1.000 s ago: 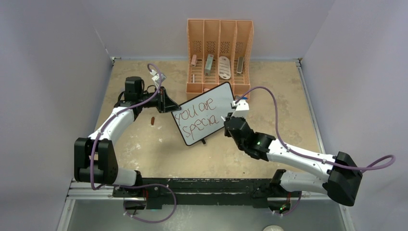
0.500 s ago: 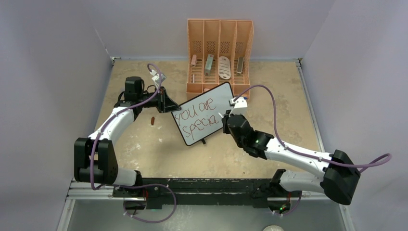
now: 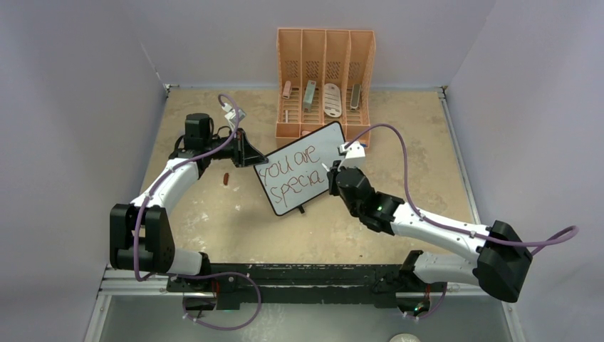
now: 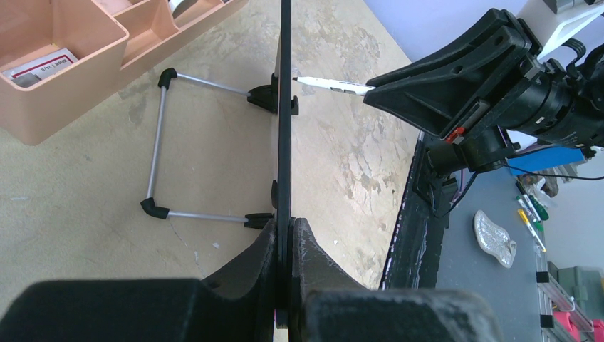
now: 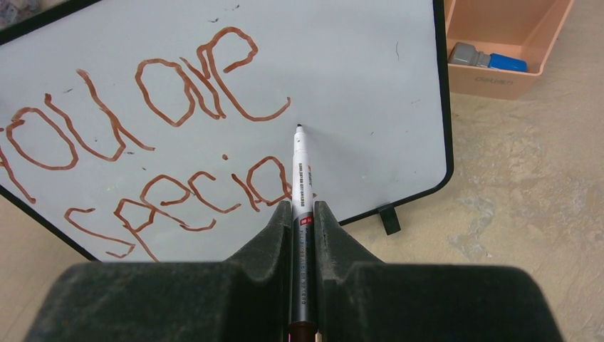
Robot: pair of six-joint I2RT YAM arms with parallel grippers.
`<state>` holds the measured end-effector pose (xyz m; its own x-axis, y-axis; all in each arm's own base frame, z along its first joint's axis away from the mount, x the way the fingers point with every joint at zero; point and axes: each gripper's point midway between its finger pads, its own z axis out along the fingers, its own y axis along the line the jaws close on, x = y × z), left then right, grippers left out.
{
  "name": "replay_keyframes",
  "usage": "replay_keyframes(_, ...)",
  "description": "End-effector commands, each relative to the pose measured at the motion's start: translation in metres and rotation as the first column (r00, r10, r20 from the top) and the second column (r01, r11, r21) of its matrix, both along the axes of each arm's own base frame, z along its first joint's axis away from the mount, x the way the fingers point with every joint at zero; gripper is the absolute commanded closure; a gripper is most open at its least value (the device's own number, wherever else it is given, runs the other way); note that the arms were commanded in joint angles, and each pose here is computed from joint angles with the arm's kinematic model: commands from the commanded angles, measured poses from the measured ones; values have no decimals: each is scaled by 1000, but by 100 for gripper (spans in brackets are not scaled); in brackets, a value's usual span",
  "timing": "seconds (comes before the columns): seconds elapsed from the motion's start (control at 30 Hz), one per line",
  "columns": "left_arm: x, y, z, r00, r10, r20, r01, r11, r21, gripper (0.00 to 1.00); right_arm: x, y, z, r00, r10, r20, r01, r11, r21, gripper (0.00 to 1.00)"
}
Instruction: Write a sentence on the whiteboard
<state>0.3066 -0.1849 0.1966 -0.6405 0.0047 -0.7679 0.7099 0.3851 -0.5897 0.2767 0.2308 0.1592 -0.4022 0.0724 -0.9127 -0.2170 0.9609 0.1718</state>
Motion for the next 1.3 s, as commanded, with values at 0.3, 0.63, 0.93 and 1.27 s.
replay_keyframes(0.3,2,-3,13,998,-21,61,21,1000,3,100,16,11,32,997,-9,71,5,999,54,100)
replay_keyframes(0.63,2,-3,13,998,-21,62,20,1000,3,100,10,9,13,1000,2,14,-2,999,34,100)
replay_keyframes(0.93,2,-3,13,998,-22,60,22,1000,2,100,-4,1,-7,998,3,-65,-2,1000,23,100)
replay_keyframes(1.27,2,-3,13,998,-23,60,23,1000,2,100,-14,-5,-28,991,2,-132,-3,1000,-5,100)
